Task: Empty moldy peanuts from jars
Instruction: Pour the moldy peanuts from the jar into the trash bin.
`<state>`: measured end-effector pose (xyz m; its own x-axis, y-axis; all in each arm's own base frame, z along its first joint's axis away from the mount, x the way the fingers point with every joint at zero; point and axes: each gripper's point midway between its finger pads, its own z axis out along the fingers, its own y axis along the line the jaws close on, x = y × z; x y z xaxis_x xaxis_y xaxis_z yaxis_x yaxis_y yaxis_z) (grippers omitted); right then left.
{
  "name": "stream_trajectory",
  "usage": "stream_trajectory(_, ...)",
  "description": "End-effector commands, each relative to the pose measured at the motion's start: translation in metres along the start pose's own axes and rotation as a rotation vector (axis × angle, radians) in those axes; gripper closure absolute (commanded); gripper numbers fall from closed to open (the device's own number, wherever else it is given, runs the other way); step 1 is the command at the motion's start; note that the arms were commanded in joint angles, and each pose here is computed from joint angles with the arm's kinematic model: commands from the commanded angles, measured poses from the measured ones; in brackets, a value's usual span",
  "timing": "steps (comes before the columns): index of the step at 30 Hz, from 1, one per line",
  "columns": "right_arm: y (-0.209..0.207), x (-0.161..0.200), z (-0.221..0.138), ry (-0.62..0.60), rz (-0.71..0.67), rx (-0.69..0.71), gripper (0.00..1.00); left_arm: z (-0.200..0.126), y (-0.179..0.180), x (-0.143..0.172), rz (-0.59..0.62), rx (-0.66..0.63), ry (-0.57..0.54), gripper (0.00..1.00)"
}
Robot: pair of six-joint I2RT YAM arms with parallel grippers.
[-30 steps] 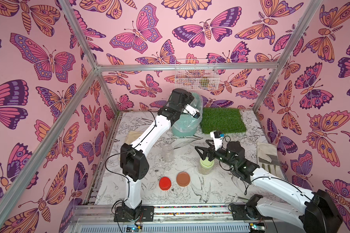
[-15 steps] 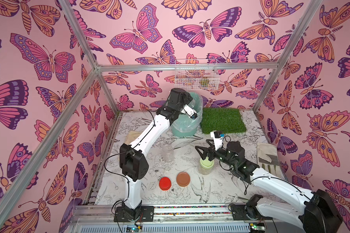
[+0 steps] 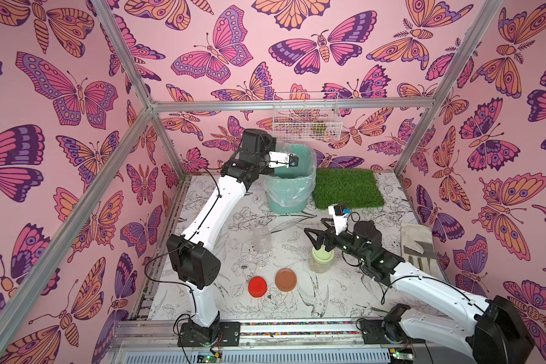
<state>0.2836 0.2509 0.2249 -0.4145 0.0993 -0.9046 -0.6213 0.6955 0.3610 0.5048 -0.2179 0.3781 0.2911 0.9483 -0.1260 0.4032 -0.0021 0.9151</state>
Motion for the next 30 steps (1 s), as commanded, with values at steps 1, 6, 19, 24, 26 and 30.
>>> stream_trajectory(1, 0.005, -0.011, 0.002, -0.014, 0.011, -0.02, 0.01, -0.029, 0.038, -0.004, -0.267, -0.097, -0.073, 1.0)
stream_trajectory(6, 0.007, -0.011, 0.005, -0.005, 0.019, -0.034, 0.01, -0.035, 0.045, 0.001, -0.535, -0.141, -0.164, 1.0)
stream_trajectory(19, 0.011, -0.009, 0.01, 0.019, 0.021, -0.056, 0.01, -0.058, 0.038, 0.03, -0.986, -0.238, -0.346, 1.0)
stream_trajectory(24, 0.015, -0.008, 0.014, 0.03, 0.024, -0.08, 0.01, -0.058, 0.029, 0.035, -0.984, -0.234, -0.328, 1.0)
stream_trajectory(26, 0.015, -0.008, 0.014, 0.031, 0.025, -0.08, 0.01, -0.059, 0.029, 0.037, -0.975, -0.239, -0.323, 1.0)
stream_trajectory(30, 0.015, -0.008, 0.015, 0.032, 0.025, -0.082, 0.01, -0.062, 0.027, 0.036, -0.88, -0.212, -0.295, 1.0)
